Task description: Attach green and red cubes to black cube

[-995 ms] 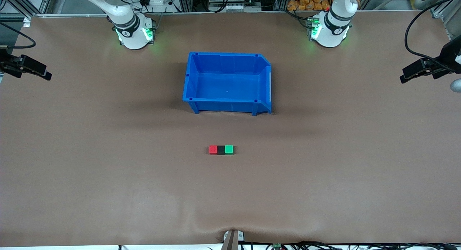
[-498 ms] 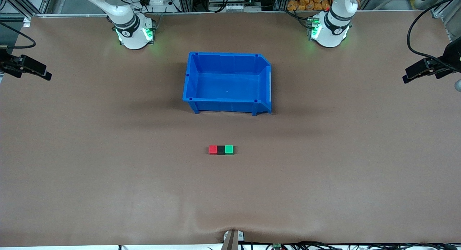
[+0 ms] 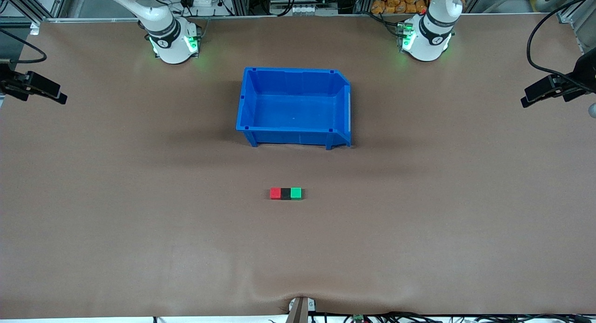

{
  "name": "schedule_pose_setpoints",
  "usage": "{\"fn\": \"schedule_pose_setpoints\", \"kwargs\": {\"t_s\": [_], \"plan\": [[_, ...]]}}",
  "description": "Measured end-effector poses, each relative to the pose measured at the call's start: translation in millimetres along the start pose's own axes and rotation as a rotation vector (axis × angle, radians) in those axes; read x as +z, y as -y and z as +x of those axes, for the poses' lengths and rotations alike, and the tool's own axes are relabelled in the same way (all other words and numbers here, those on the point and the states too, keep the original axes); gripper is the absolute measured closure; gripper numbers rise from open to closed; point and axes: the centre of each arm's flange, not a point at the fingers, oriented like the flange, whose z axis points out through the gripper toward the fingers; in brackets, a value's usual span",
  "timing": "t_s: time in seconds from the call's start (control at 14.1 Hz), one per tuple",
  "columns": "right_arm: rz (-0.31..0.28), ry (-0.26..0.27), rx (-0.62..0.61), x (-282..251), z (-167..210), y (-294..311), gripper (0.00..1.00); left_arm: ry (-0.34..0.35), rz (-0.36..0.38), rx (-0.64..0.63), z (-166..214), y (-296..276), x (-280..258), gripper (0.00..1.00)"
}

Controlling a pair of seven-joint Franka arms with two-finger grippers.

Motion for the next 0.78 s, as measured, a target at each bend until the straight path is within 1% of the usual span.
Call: {"fn": "schedule_pose_setpoints", "kwargs": {"t_s": [0.78], "plan": [[-0.001, 0.005, 0.001, 2.8, 2.0, 0.1, 0.00, 0.013, 0.002, 0.001, -1.4, -0.1, 1.1, 0.00]]}}
